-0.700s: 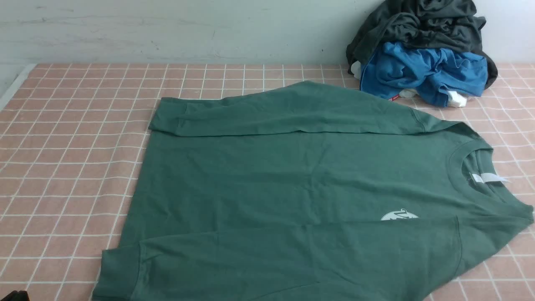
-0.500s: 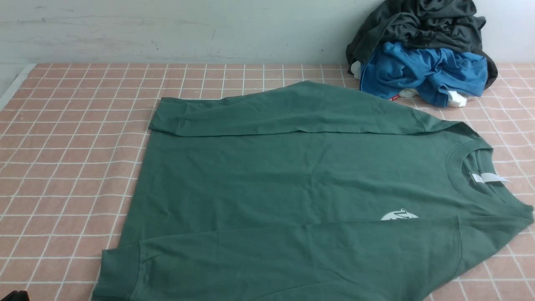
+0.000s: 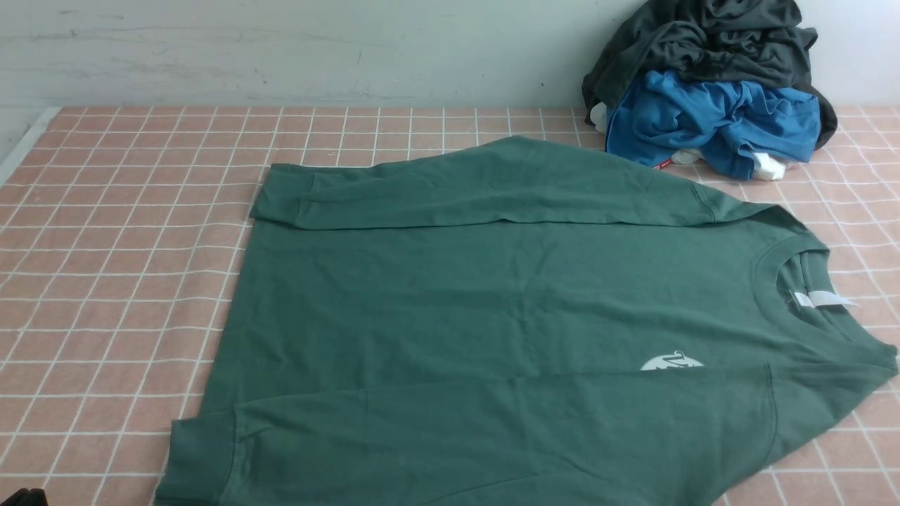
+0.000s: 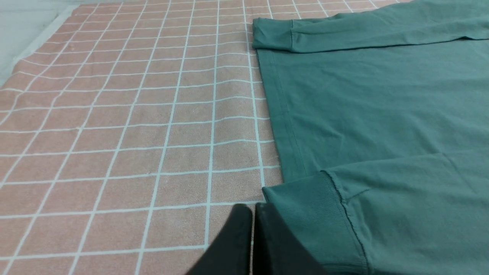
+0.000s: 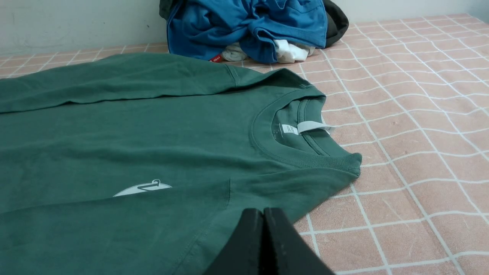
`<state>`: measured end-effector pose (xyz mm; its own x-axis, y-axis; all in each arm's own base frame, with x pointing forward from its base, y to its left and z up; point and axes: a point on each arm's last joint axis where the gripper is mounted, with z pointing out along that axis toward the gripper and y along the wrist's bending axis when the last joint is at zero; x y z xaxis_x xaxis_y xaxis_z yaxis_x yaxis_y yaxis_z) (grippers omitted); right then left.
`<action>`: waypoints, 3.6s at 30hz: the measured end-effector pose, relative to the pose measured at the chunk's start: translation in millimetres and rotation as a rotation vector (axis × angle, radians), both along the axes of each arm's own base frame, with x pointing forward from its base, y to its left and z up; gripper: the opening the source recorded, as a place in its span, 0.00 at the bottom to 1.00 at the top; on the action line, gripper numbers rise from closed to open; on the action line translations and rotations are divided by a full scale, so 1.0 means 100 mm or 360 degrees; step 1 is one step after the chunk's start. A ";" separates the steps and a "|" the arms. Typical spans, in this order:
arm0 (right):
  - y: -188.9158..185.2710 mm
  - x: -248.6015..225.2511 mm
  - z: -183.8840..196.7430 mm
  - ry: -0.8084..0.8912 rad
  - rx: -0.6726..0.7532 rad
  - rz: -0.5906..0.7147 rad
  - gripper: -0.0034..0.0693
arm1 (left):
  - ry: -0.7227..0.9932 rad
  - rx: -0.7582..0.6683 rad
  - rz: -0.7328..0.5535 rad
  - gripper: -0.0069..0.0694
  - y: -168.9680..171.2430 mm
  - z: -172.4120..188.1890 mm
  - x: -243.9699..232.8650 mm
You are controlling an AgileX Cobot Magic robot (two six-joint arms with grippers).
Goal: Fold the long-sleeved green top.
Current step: Use the left arm to clamp the cuff closest to it
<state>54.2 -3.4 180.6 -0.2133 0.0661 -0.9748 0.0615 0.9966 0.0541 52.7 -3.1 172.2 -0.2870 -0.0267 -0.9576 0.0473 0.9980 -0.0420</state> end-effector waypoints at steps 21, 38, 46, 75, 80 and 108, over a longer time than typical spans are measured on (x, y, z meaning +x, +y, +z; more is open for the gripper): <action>0.03 -0.02 0.45 -0.0844 0.0116 0.0064 0.03 | -0.0723 -0.0063 -0.0004 0.08 0.00 0.41 0.03; 0.07 -0.16 1.42 -0.1245 0.0231 0.0169 0.03 | -0.1095 -0.0205 -0.0011 0.08 0.00 1.70 -0.09; -0.04 0.56 1.37 -0.0154 -0.0035 -0.0036 0.03 | 0.0041 -0.0076 -0.0029 0.08 -0.08 1.56 0.88; 0.71 1.43 0.46 0.1187 -0.0209 0.0711 0.03 | 0.1562 -0.0237 0.0002 0.66 -0.27 -0.20 2.27; 0.71 1.43 0.46 0.1187 -0.0210 0.0712 0.03 | 0.1629 -0.0264 0.0072 0.66 -0.26 -0.23 2.30; 0.72 1.44 0.47 0.1168 -0.0186 0.0725 0.03 | 0.1773 -0.0153 0.0012 0.15 -0.28 -0.16 2.37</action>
<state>197.8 68.6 227.7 -0.7714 -0.2703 -0.5761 -0.3651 0.9295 0.0528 289.5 -31.1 156.6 -0.9829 -0.0922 -0.1596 -0.0710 0.9884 -0.1339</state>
